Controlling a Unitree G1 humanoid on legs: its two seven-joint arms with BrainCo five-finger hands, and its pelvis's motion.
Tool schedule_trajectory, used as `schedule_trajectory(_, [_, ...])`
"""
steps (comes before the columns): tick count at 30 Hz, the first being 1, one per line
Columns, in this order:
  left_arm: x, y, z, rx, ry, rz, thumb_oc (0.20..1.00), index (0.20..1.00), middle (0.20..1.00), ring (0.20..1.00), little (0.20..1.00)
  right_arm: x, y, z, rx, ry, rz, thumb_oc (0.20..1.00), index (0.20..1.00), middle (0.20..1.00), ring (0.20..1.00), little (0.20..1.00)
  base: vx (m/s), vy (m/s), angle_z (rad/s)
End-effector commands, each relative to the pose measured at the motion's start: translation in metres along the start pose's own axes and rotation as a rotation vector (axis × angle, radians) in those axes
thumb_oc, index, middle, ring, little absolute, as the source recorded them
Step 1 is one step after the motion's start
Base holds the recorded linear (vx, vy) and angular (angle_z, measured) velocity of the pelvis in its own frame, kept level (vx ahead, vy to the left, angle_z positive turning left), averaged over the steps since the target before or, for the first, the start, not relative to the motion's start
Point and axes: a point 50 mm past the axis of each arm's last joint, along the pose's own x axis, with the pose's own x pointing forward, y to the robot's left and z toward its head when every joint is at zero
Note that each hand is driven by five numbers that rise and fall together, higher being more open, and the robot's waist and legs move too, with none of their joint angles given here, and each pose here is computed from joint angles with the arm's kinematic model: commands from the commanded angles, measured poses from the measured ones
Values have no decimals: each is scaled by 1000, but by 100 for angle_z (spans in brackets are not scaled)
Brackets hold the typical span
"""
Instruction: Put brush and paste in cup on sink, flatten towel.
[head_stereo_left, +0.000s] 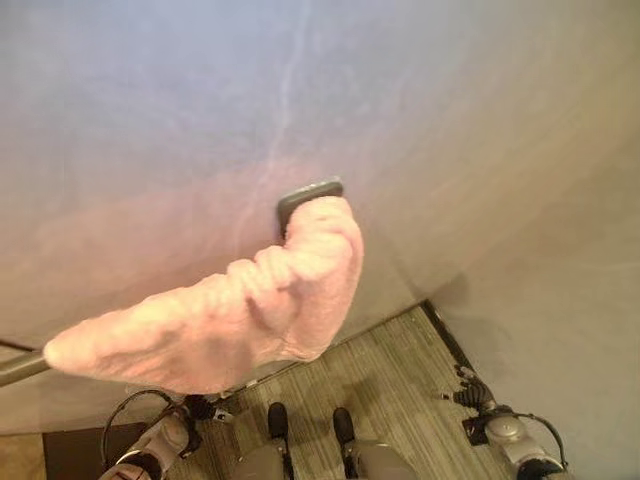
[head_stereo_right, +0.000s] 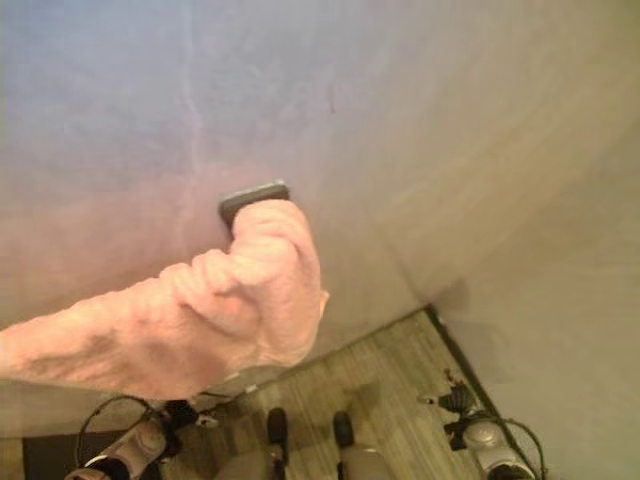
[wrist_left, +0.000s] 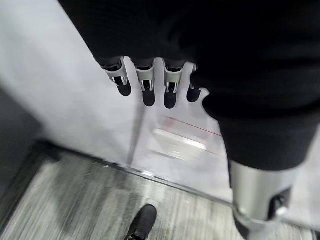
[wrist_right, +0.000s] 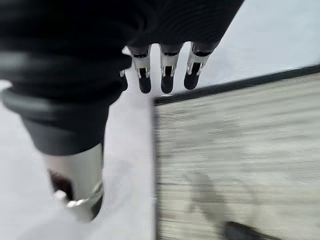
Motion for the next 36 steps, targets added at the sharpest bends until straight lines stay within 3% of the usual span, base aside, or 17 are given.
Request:
schedule_trajectory(1, [1,8,0,-15,-7,34,1000,1000,1000,1000,1000,4,-16,32,25,-148,-51,1000,1000,1000,1000,1000,-90,-236,31])
schedule_trajectory(7, [-3,1,-1,-56,-18,29,1000,1000,1000,1000,1000,0,-32,67,12,-311,-85,1000,1000,1000,1000,1000,-61,-169,37])
schedule_trajectory(21, [-12,-4,9,48,-158,-12,1000,1000,1000,1000,1000,-8,-47,55,126,-304,-175,1000,1000,1000,1000,1000,-42,6,40])
schedule_trajectory(26, [-21,20,14,99,-257,33,1000,1000,1000,1000,1000,-9,-49,68,158,-364,-182,1000,1000,1000,1000,1000,-2,114,1])
schedule_trajectory(33, [-56,83,34,265,-519,136,1000,1000,1000,1000,1000,-21,-60,107,192,-565,-148,1000,1000,1000,1000,1000,-53,57,-12])
schedule_trajectory(35, [-56,83,34,265,-518,136,1000,1000,1000,1000,1000,-21,-60,107,193,-565,-147,1000,1000,1000,1000,1000,-25,8,-1])
schedule_trajectory(36, [-72,95,47,318,-624,119,1000,1000,1000,1000,1000,-24,-63,114,167,-605,-99,1000,1000,1000,1000,1000,-40,10,-1])
